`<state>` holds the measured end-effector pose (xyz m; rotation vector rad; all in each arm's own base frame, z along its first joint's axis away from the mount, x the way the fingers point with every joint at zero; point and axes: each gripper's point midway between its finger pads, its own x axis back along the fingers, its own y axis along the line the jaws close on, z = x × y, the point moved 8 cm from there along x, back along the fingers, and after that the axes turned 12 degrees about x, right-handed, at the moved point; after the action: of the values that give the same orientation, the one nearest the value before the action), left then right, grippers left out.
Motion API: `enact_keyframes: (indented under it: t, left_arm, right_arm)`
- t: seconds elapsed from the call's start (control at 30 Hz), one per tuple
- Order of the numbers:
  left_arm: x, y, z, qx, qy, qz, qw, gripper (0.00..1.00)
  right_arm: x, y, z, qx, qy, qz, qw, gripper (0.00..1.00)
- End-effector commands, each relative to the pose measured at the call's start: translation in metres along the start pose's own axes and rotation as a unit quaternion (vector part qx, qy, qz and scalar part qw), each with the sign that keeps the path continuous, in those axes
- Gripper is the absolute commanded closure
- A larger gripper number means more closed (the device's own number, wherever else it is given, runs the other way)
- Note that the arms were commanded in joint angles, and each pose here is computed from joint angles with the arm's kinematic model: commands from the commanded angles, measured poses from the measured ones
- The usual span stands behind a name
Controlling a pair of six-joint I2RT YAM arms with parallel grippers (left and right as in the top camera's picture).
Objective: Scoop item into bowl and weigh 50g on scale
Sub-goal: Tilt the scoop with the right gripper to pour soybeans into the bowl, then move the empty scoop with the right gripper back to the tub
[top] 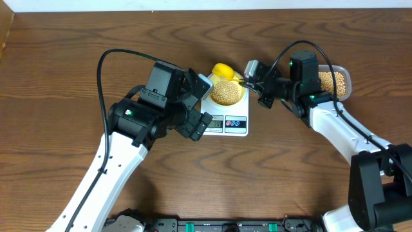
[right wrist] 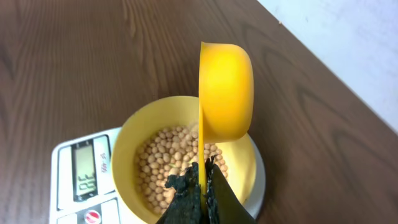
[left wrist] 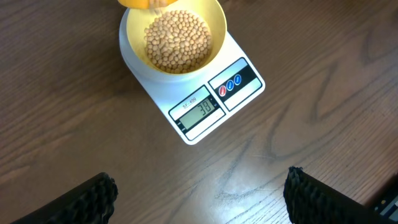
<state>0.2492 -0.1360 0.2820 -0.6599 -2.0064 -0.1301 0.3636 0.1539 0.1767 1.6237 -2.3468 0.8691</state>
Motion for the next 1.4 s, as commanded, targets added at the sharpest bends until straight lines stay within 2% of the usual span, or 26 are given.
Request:
enact_keyframes:
  t: [0.0,0.23,0.5,0.7,0.9,1.0,1.17,1.37]
  left_arm:
    - [0.002,0.0,0.001,-0.007,-0.001,0.002,1.0,0.12]
    - [0.002,0.0,0.001,-0.007,-0.001,0.002,1.0,0.12]
    - [0.002,0.0,0.001,-0.007,-0.001,0.002,1.0,0.12]
    - [0.002,0.0,0.001,-0.007,-0.001,0.002,1.0,0.12]
    - [0.002,0.0,0.001,-0.007,-0.001,0.002,1.0,0.12]
    - [0.002,0.0,0.001,-0.007,-0.001,0.002,1.0,0.12]
    - [0.002,0.0,0.001,-0.007,-0.001,0.002,1.0,0.12]
    - [0.002,0.0,0.001,-0.007,-0.001,0.002,1.0,0.12]
  right_arm:
    - [-0.001,0.001,0.0,0.057,0.004,0.002,0.998,0.99]
    - [-0.001,-0.001,0.002,0.088,0.017,0.011,0.996,0.99]
    - [-0.001,-0.005,-0.004,0.104,-0.002,0.019,0.994,0.99]
    - [0.008,-0.011,-0.018,0.055,-0.018,0.037,0.998,0.99]
    - [0.035,-0.022,-0.04,0.042,-0.024,0.082,0.995,0.99]
    - [0.052,-0.032,-0.042,0.035,0.012,0.132,0.991,0.99]
    - [0.085,-0.045,-0.033,0.013,0.116,0.229,0.966,0.99]
    - [0.118,-0.046,-0.009,-0.033,0.2,0.264,0.943,0.99]
